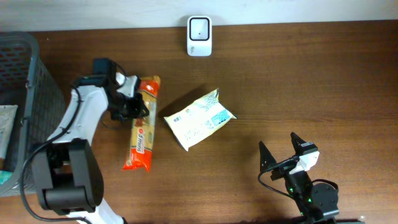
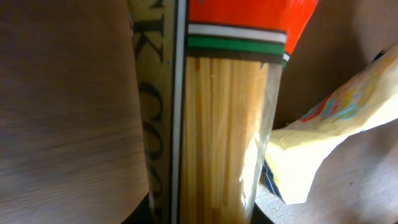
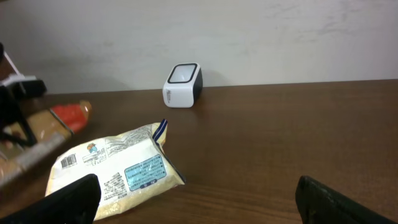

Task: Scan the item barcode
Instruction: 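Grasp the red-and-yellow pasta package from the basket, place it on table, then grasp the white tube from the basket and lay it beside the pasta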

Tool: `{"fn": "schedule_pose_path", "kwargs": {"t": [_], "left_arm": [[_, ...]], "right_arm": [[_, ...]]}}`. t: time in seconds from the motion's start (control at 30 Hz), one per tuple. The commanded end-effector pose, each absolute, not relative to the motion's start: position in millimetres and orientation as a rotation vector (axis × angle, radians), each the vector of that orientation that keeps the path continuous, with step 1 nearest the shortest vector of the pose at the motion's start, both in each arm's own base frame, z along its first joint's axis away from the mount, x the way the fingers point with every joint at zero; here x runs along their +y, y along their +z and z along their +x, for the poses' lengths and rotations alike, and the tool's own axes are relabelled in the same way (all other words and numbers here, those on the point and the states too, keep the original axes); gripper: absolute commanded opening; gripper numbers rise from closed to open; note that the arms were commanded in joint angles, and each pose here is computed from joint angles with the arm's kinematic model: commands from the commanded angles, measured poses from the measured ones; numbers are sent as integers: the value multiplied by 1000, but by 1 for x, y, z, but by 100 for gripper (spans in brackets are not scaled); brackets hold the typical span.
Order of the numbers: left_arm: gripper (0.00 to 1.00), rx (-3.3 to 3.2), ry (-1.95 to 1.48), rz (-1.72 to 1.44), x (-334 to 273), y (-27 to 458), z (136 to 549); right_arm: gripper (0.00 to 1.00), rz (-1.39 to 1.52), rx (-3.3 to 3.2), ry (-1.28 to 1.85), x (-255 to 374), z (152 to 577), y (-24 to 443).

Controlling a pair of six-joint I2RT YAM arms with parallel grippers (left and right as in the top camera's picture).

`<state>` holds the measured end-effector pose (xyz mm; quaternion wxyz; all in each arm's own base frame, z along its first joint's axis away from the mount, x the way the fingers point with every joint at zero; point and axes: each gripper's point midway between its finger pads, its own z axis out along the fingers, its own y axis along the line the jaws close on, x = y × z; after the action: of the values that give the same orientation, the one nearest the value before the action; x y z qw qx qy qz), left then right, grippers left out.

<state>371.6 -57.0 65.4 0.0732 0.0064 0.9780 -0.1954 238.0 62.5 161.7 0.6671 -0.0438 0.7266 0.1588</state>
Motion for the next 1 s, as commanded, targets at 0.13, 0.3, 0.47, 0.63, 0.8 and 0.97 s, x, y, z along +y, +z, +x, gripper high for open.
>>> {"fn": "schedule_pose_path", "kwargs": {"t": [0.13, 0.3, 0.47, 0.63, 0.8, 0.97], "left_arm": [[100, 2768, -667, 38, -67, 108, 399], [99, 2179, -409, 171, -15, 343, 445], [100, 1949, 264, -69, 110, 449, 402], [99, 2081, 631, -681, 256, 367, 365], [100, 2357, 853, -781, 319, 253, 335], [99, 2621, 882, -634, 350, 151, 315]], "right_arm": [[99, -96, 1642, 367, 64, 238, 160], [99, -96, 1642, 367, 64, 238, 160], [99, -96, 1642, 367, 64, 238, 160], [99, -96, 1642, 367, 64, 238, 160], [99, -96, 1642, 367, 64, 238, 160], [99, -96, 1642, 367, 64, 238, 160]]}}
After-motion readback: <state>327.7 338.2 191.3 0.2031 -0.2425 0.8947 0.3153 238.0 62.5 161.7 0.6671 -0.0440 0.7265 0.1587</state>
